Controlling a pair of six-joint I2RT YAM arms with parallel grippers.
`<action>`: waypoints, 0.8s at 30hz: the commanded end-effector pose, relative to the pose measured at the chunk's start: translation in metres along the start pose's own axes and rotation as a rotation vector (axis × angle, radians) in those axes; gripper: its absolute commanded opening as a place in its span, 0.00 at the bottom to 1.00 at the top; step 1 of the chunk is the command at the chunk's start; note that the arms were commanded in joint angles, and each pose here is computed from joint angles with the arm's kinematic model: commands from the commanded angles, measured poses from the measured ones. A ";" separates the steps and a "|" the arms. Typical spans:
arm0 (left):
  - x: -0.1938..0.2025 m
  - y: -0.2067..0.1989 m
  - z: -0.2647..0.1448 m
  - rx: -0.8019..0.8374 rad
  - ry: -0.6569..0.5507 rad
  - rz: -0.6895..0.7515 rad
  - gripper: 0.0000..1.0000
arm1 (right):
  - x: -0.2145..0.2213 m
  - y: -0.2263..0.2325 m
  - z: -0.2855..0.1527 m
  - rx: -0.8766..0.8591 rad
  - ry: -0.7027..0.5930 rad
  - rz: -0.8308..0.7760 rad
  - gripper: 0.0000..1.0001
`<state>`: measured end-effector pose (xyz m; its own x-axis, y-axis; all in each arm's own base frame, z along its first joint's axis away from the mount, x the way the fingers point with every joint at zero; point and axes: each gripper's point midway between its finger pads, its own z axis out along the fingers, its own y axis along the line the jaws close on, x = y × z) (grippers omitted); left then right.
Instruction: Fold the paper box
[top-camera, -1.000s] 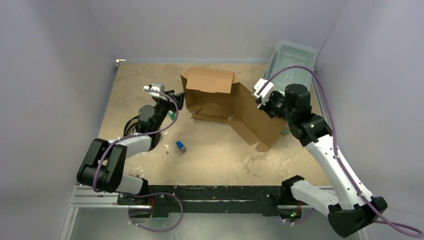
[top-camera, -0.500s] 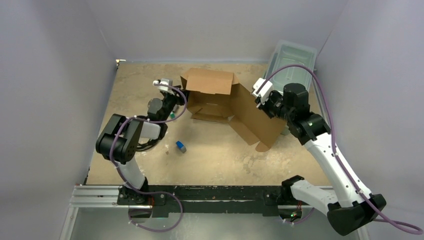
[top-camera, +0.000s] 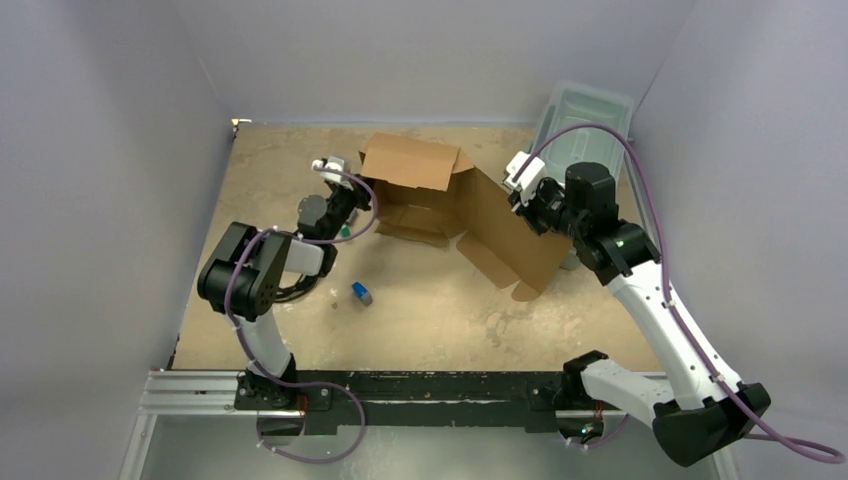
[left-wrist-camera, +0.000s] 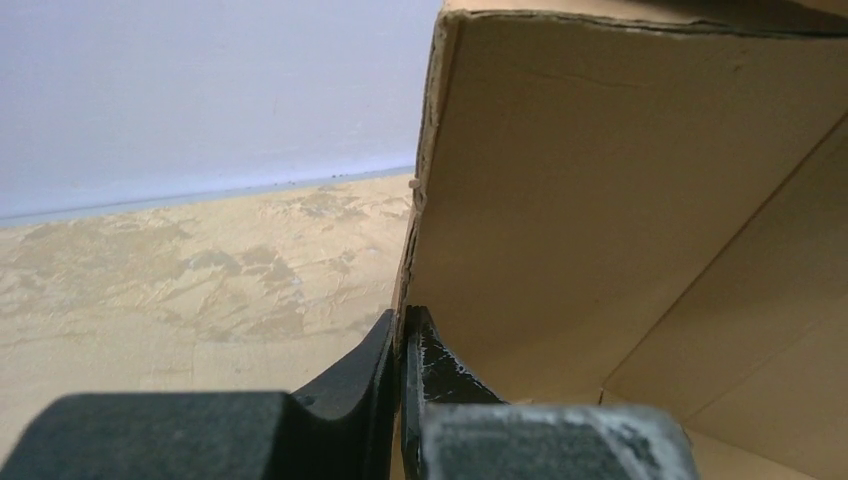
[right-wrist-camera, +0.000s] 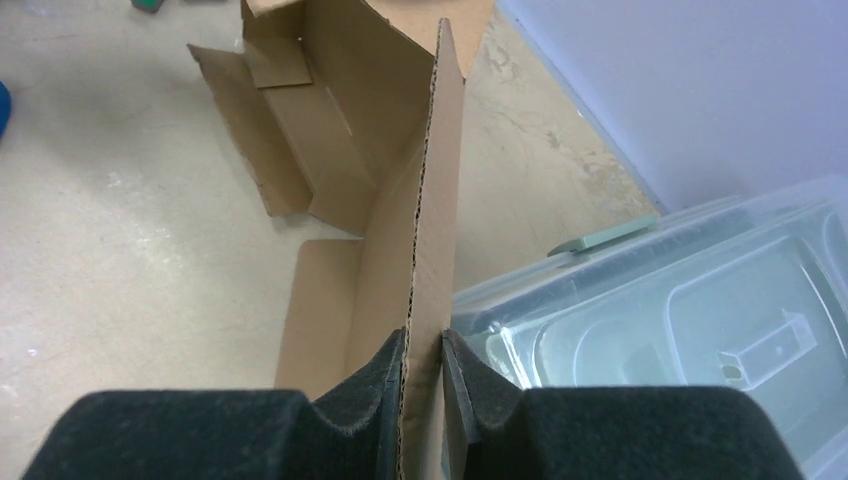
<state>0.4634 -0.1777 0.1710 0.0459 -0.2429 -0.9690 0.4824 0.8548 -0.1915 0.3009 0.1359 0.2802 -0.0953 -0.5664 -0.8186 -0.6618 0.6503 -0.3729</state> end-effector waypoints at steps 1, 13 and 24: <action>-0.039 -0.023 -0.016 0.027 -0.108 0.021 0.00 | -0.023 0.006 -0.003 -0.065 -0.061 0.068 0.21; -0.023 -0.039 -0.043 -0.007 -0.073 0.028 0.00 | -0.056 0.026 -0.017 -0.249 -0.128 0.123 0.34; -0.015 -0.038 -0.043 0.009 -0.051 0.087 0.00 | -0.081 0.013 -0.039 -0.235 -0.171 -0.006 0.68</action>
<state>0.4090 -0.1846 0.1695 0.0663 -0.1966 -0.9782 0.4626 0.8747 -0.1444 0.2765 0.1677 0.3293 -0.0735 -0.4622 -0.8837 -0.8057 0.5497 -0.2205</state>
